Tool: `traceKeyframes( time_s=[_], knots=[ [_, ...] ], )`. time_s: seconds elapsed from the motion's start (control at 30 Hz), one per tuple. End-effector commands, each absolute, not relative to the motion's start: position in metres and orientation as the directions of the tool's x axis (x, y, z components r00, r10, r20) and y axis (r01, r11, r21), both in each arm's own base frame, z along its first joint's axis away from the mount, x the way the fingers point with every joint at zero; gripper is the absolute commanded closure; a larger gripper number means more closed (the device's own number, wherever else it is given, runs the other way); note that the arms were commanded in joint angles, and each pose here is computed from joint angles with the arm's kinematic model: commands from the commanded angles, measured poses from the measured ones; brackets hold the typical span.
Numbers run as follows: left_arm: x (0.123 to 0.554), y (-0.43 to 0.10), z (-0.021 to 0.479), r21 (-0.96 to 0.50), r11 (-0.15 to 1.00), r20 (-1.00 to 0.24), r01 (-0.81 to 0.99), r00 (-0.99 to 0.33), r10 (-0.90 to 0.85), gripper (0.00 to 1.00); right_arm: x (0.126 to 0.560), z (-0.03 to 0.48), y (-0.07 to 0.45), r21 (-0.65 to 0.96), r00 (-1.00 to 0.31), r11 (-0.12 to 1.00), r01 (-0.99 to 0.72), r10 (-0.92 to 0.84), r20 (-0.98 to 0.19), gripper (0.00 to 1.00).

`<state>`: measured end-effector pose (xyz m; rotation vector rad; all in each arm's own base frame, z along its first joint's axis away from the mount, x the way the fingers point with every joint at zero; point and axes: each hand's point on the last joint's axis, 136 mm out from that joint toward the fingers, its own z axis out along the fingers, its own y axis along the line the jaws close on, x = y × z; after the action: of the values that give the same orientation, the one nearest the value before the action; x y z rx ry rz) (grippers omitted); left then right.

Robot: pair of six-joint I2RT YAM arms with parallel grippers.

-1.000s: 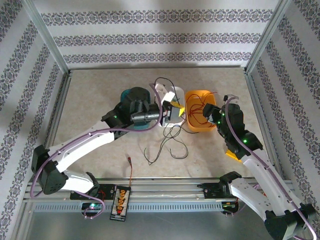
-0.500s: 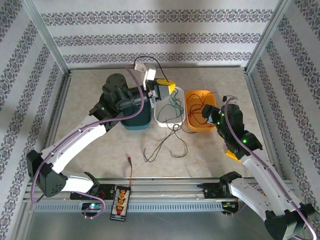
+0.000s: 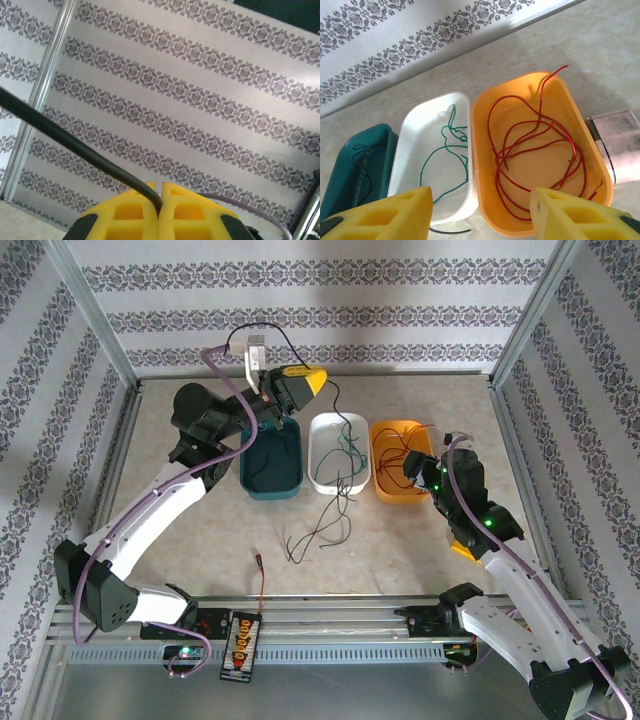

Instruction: Untangle the cables

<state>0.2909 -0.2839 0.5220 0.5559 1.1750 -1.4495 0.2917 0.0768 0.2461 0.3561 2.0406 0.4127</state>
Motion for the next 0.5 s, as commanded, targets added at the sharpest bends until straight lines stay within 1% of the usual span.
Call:
traceKeyframes(
  time_s=[0.0,0.03,0.1,0.17,0.3,0.4,0.47],
  knots=[
    [0.273,-0.273,0.552,-0.272,0.043,-0.831,0.961,-0.212,-0.514,1.00,0.290,0.243,0.076,0.421,-0.477,0.904,0.072,0.402,-0.781,0.46],
    [0.272,-0.275,0.552,-0.273,0.032,-0.834,0.961,-0.220,-0.506,1.00,0.290,0.244,0.080,0.427,-0.486,0.903,0.050,0.395,-0.779,0.46],
    [0.274,-0.277,0.548,-0.285,0.029,-0.841,0.958,-0.235,-0.487,1.00,0.290,0.246,0.101,0.445,-0.526,0.893,-0.062,0.350,-0.775,0.46],
    [0.278,-0.279,0.539,-0.307,0.038,-0.842,0.951,-0.252,-0.477,1.00,0.286,0.241,0.126,0.463,-0.597,0.871,-0.165,0.286,-0.750,0.47],
    [0.280,-0.279,0.531,-0.328,0.044,-0.840,0.944,-0.270,-0.471,1.00,0.259,0.223,0.184,0.484,-0.713,0.782,-0.392,0.074,-0.697,0.47],
    [0.278,-0.278,0.532,-0.325,0.048,-0.839,0.945,-0.265,-0.475,1.00,0.231,0.207,0.216,0.474,-0.733,0.714,-0.515,-0.080,-0.676,0.47],
    [0.276,-0.277,0.534,-0.319,0.047,-0.840,0.947,-0.259,-0.477,1.00,0.220,0.200,0.227,0.477,-0.734,0.686,-0.549,-0.123,-0.668,0.47]
  ],
)
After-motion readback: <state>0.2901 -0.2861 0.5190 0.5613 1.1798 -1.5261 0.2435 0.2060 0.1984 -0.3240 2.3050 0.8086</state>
